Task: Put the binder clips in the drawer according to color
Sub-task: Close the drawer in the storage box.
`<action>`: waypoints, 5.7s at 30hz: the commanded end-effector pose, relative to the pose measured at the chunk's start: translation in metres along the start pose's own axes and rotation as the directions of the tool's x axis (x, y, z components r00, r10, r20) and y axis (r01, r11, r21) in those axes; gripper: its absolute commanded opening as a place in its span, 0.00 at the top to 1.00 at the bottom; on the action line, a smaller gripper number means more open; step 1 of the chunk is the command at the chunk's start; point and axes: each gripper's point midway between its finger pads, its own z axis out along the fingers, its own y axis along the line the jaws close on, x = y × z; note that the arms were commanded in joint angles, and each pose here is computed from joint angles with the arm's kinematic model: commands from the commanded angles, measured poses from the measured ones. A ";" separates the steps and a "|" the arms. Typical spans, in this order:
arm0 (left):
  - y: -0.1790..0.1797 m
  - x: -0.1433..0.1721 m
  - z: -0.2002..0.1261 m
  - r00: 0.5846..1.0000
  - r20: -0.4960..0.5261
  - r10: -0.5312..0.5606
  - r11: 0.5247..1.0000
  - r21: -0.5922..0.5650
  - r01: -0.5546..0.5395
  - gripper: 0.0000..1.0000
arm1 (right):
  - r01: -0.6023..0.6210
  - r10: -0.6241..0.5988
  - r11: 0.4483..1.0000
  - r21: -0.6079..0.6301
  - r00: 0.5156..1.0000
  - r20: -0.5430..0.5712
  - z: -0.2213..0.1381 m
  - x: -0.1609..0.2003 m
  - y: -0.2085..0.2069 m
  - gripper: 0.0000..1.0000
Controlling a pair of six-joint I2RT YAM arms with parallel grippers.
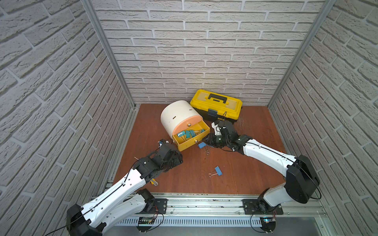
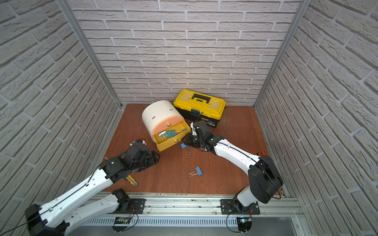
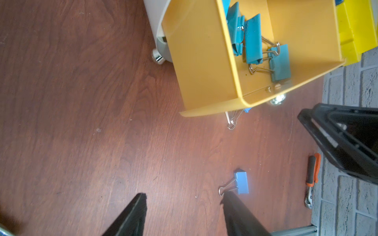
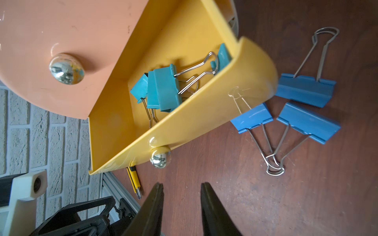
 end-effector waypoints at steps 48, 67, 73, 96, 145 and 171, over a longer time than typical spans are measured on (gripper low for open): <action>0.008 -0.023 -0.019 0.999 0.029 -0.013 1.000 0.024 0.012 0.33 | 0.097 -0.092 0.989 -0.111 0.994 0.055 0.051 -0.009 0.040 0.76; 0.013 -0.023 -0.025 0.999 0.029 -0.014 1.000 0.021 0.013 0.33 | 0.046 -0.035 0.995 -0.094 0.993 0.115 0.060 -0.037 0.037 0.79; 0.015 -0.023 -0.027 0.999 0.028 -0.019 1.000 0.020 0.019 0.32 | 0.016 -0.001 0.994 -0.104 0.990 0.142 0.064 -0.046 0.037 0.79; 0.019 -0.025 -0.027 0.999 0.021 -0.029 0.999 0.016 0.028 0.33 | -0.022 0.043 0.994 -0.111 0.981 0.190 0.067 -0.068 0.034 0.56; 0.013 -0.039 -0.031 0.999 0.042 -0.016 1.000 0.019 0.015 0.33 | -0.100 0.138 0.982 -0.158 0.958 0.252 0.051 -0.064 0.016 0.34; 0.019 -0.039 -0.046 0.998 0.064 -0.031 0.999 0.013 0.030 0.33 | -0.340 0.408 0.880 -0.332 0.899 0.158 0.109 -0.044 -0.007 0.54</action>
